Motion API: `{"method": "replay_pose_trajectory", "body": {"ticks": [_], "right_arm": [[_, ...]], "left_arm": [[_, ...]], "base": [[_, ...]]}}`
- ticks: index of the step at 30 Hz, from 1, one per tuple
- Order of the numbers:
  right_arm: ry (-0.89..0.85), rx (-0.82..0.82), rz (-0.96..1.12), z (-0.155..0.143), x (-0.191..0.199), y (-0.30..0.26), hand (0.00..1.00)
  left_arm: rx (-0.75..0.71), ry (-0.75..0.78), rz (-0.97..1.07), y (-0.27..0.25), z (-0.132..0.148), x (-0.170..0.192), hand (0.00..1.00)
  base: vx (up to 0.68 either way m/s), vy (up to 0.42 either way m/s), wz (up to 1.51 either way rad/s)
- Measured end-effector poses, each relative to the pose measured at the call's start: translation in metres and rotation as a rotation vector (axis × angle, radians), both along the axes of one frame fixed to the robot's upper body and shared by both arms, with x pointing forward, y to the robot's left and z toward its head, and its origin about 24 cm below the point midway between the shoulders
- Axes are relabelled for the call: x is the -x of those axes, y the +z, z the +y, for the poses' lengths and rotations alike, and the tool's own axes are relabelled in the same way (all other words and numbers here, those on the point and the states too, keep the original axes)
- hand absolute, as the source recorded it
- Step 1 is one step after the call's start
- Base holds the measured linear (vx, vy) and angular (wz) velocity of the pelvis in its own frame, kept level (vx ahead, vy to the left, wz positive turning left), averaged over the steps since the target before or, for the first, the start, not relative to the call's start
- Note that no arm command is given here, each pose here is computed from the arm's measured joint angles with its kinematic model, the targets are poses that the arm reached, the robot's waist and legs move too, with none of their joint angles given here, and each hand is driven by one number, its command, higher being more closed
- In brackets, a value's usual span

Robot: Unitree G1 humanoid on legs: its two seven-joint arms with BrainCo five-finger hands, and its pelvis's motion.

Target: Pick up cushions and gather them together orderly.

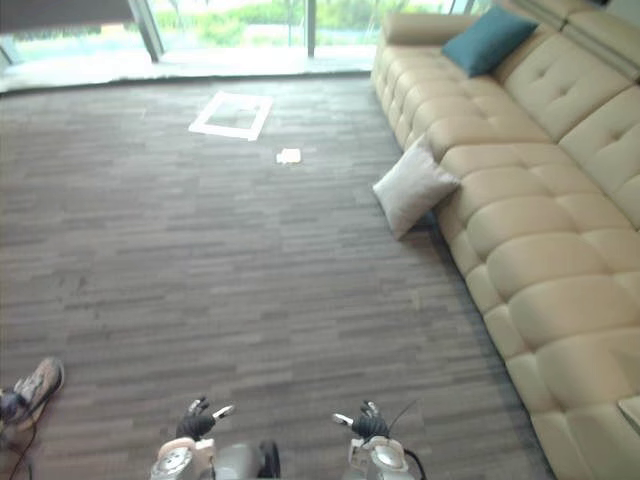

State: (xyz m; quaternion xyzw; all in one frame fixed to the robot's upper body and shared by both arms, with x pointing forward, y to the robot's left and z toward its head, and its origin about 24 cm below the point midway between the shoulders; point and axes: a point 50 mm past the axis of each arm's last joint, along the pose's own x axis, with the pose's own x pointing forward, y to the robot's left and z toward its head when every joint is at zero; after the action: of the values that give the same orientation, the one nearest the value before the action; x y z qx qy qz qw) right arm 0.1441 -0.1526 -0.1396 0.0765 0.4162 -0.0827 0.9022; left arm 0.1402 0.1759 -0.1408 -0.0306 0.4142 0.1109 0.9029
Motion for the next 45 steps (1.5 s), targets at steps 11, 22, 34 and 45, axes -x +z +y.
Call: {"method": "replay_pose_trajectory", "body": {"ticks": [11, 22, 34, 45], "right_arm": [[-0.033, 0.026, -0.072, -0.014, -0.016, 0.010, 0.00], [-0.049, -0.017, -0.043, -0.001, -0.019, 0.007, 0.00], [-0.020, -0.022, 0.003, 0.008, 0.000, 0.000, 0.00], [-0.065, 0.020, -0.047, -0.016, -0.014, 0.006, 0.00]], "left_arm": [[0.059, 0.003, 0.051, -0.007, -0.018, 0.009, 0.00], [0.051, 0.067, -0.087, 0.010, -0.010, -0.013, 0.00], [0.023, -0.009, -0.004, 0.000, -0.010, -0.004, 0.00], [0.032, -0.057, 0.041, -0.005, -0.018, 0.000, 0.00]], "base": [[0.62, -0.114, 0.33], [0.59, -0.021, -0.51], [0.46, 0.233, -0.66], [0.46, -0.075, -0.18]]}}
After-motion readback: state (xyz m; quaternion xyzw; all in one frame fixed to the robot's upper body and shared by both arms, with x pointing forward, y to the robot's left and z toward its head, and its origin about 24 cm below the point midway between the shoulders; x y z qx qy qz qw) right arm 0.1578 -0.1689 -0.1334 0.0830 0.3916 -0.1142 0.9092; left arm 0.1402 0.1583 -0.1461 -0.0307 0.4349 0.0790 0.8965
